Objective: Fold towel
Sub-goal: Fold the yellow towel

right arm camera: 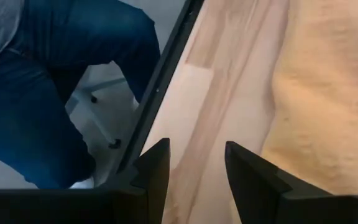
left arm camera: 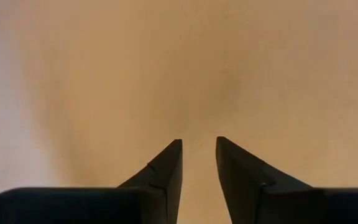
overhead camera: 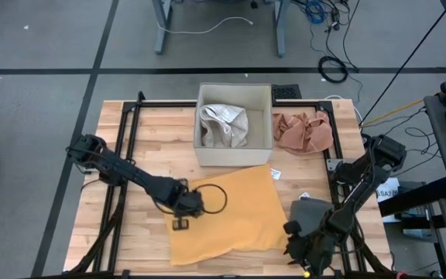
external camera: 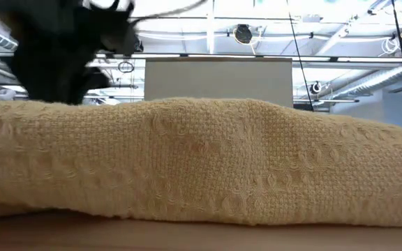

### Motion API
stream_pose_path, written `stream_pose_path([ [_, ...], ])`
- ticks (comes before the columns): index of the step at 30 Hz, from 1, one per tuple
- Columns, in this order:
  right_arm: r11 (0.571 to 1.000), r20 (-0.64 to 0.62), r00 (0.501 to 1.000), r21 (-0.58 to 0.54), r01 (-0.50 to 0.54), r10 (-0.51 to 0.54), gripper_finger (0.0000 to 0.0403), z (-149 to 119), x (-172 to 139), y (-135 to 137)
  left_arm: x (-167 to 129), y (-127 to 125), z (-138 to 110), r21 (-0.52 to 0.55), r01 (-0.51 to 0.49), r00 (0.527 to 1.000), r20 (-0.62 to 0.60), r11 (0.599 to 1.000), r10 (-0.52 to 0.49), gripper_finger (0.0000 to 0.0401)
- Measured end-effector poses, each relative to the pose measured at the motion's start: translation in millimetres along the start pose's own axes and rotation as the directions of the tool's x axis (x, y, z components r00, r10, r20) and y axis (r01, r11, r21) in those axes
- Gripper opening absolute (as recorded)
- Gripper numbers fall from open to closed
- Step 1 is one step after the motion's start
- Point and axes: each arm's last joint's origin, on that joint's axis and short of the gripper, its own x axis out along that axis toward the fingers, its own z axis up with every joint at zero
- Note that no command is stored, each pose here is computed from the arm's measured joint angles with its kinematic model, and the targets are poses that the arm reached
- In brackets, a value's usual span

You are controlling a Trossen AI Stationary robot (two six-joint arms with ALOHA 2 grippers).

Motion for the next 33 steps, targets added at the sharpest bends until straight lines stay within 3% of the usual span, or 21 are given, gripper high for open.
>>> stream_pose_path([
  [4, 1.0, -0.035, 0.999, 0.014, 0.014, -0.014, 0.0141, -7.9, 7.8, 1.4, -2.9, -19.7, 19.0, 0.141, 0.1, 0.964, 0.231, 0.985, -0.131, 0.0104],
  [9, 0.999, -0.071, 0.997, 0.021, 0.035, -0.033, 0.0141, -15.4, 18.1, 0.5, -2.2, -21.1, 31.9, 0.222, 0.018, 0.926, 0.365, 0.975, -0.1, 0.0104],
  [21, 0.99, -0.096, 0.986, -0.008, 0.14, -0.14, 0.0141, -19.8, 26.8, -11.1, 59.9, -1.4, 49.7, 0.188, -0.034, 0.962, 0.274, 0.982, -0.019, 0.0104],
  [33, 0.978, -0.111, 0.972, -0.051, 0.204, -0.209, 0.0141, -7.6, 28.0, -34.3, 77.8, 2.4, 50.9, 0.198, -0.049, 0.973, 0.233, 0.979, 0.002, 0.0104],
])
